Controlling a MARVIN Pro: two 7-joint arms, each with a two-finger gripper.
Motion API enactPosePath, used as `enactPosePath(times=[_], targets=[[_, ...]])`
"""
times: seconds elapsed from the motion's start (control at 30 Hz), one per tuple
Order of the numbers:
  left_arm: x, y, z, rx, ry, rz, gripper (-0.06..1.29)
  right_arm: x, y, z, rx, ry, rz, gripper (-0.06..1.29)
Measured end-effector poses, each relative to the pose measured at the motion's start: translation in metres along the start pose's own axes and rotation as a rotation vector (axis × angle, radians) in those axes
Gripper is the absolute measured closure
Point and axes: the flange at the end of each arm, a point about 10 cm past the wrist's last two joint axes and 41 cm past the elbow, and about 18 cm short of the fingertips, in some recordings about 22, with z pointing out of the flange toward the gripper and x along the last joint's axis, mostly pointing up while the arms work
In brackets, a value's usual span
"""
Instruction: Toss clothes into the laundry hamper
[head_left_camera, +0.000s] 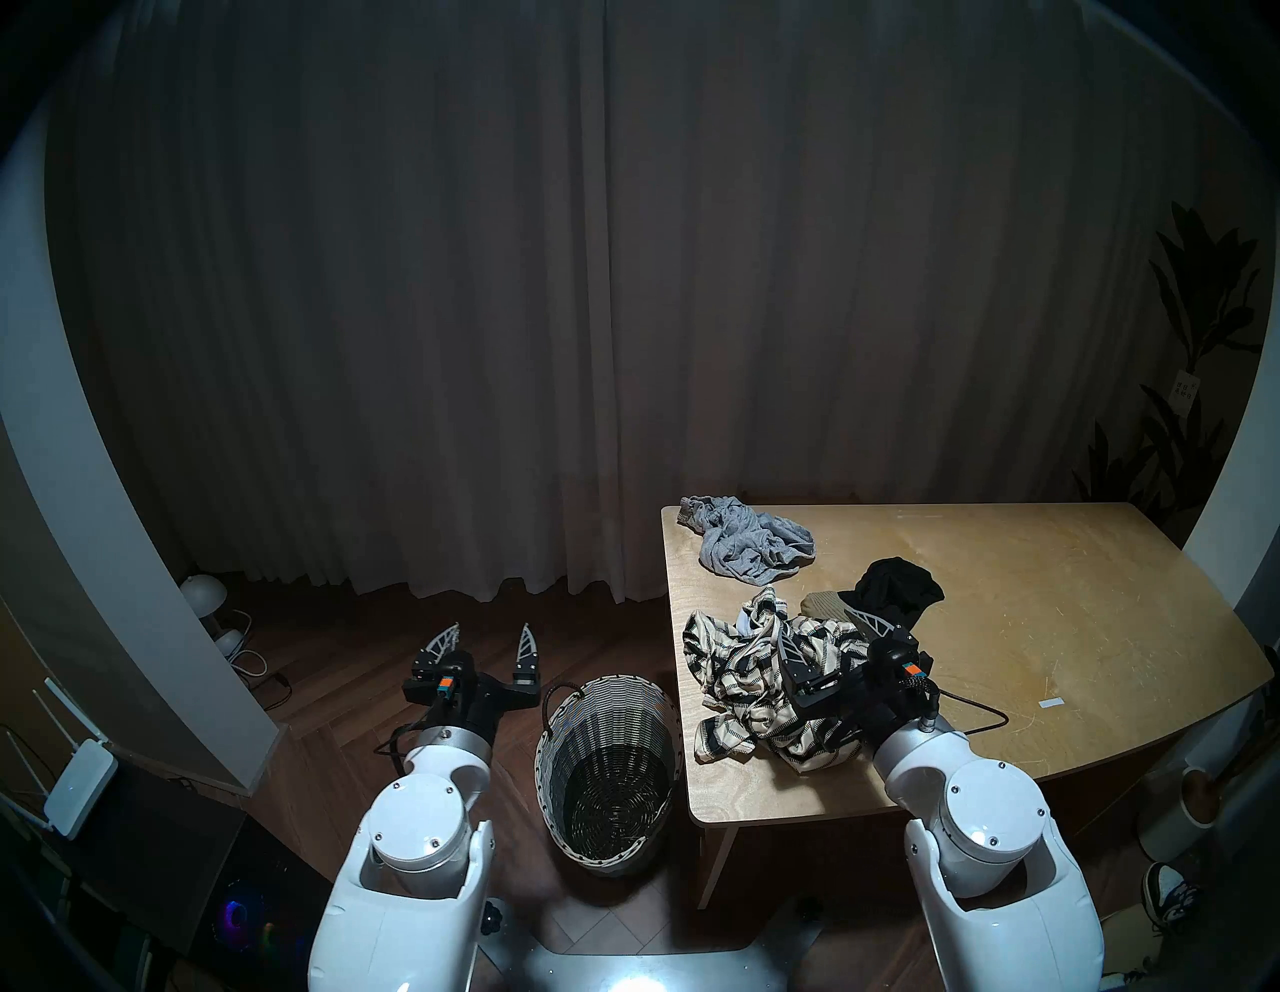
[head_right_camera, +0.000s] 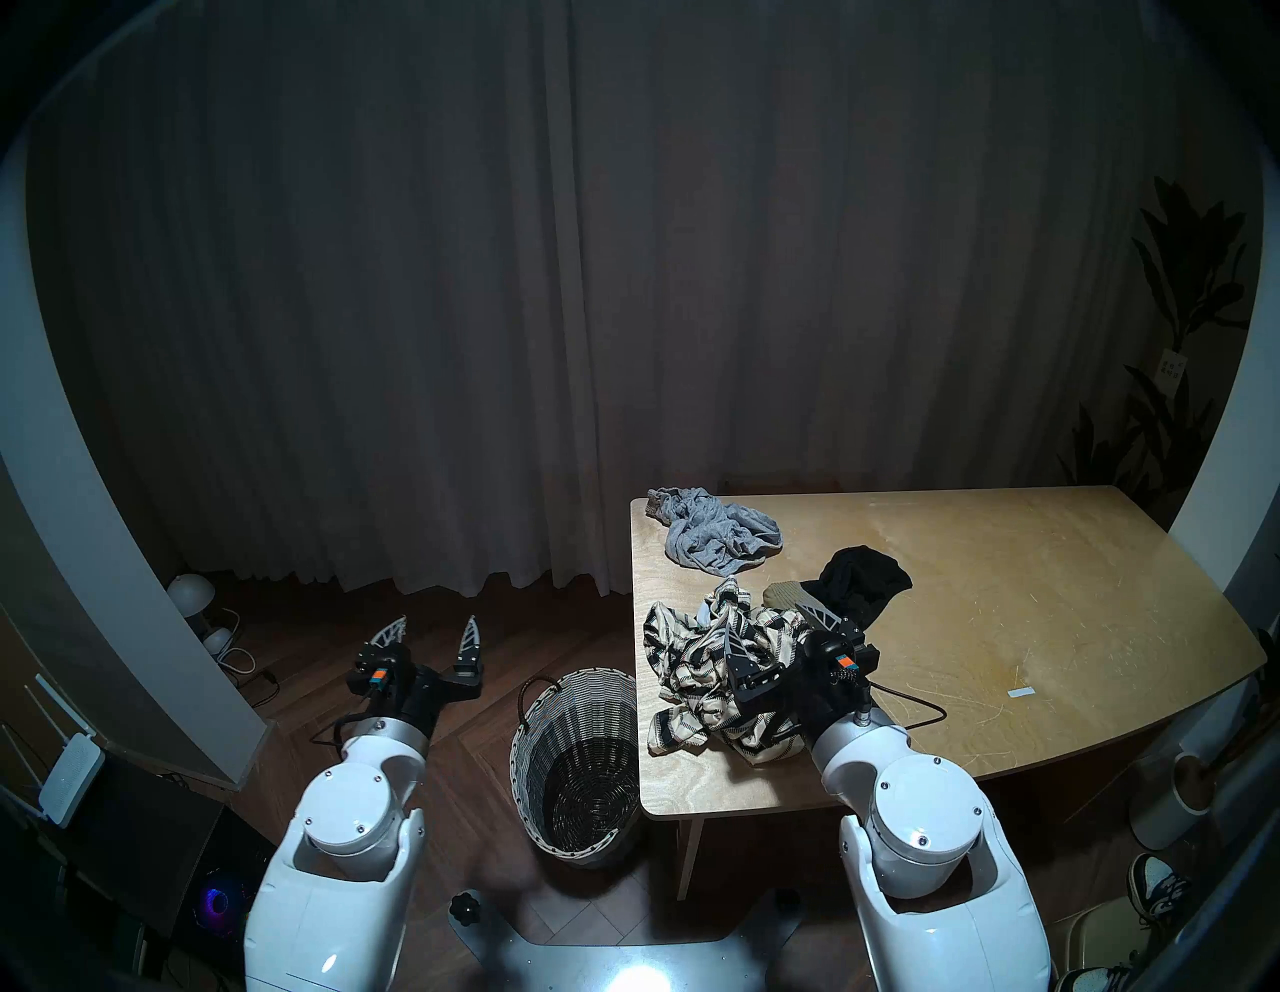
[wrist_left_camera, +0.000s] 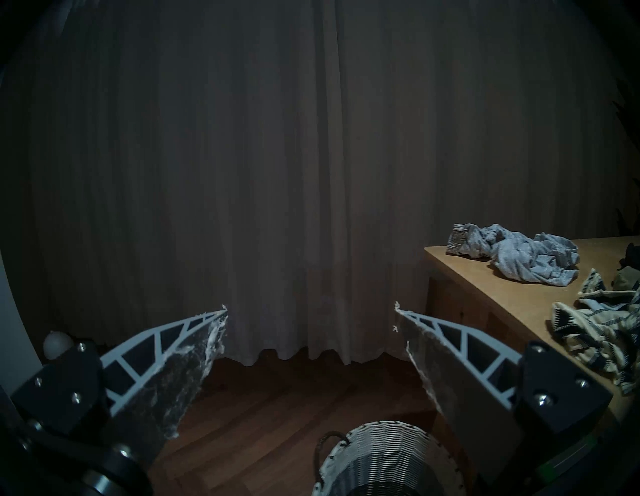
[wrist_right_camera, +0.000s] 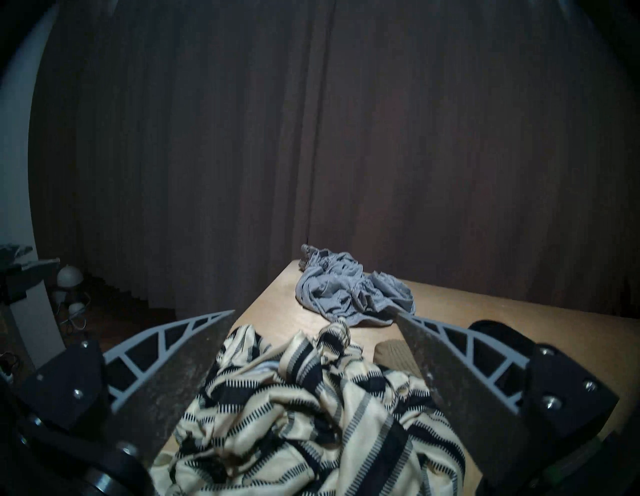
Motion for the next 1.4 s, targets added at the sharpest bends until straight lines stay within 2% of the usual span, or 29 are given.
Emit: enactPosePath(times=[0.1, 0.2, 0.5, 0.57, 0.77, 1.0, 1.03, 1.07, 1.1, 1.27, 1.4], targets=[[0.011, -0.023, -0.001, 0.031, 0.027, 0.037, 0.02, -0.019, 0.004, 0.008, 0.011, -0.078, 0.018, 0.01], [0.012, -0.026, -0.003, 0.025, 0.029, 0.044, 0.02, -0.027, 0.004, 0.014, 0.022, -0.100, 0.024, 0.01], [0.008, 0.001, -0.013, -0.050, 0.015, 0.009, 0.02, -0.042, -0.008, 0.042, 0.070, -0.118, 0.035, 0.01], [0.008, 0.006, -0.015, -0.057, 0.014, 0.000, 0.02, -0.051, -0.010, 0.051, 0.072, -0.138, 0.029, 0.01], [0.008, 0.008, -0.018, -0.057, 0.013, -0.009, 0.02, -0.072, -0.012, 0.069, 0.061, -0.181, 0.017, 0.01], [0.011, 0.007, -0.018, -0.036, 0.018, -0.013, 0.02, -0.073, -0.015, 0.097, 0.059, -0.166, 0.012, 0.01], [0.011, 0.007, -0.018, -0.030, 0.020, -0.012, 0.02, -0.072, -0.017, 0.101, 0.067, -0.163, 0.018, 0.54], [0.012, 0.006, -0.018, -0.026, 0.020, -0.011, 0.02, -0.071, -0.017, 0.104, 0.073, -0.160, 0.023, 0.98], [0.013, 0.005, -0.018, -0.014, 0.021, -0.008, 0.02, -0.068, -0.019, 0.109, 0.092, -0.150, 0.040, 1.12], [0.013, 0.000, -0.018, 0.013, 0.019, -0.004, 0.02, -0.054, -0.030, 0.109, 0.170, -0.099, 0.108, 1.12], [0.013, -0.003, -0.017, 0.028, 0.018, -0.002, 0.02, -0.033, -0.043, 0.108, 0.233, -0.021, 0.164, 1.12]])
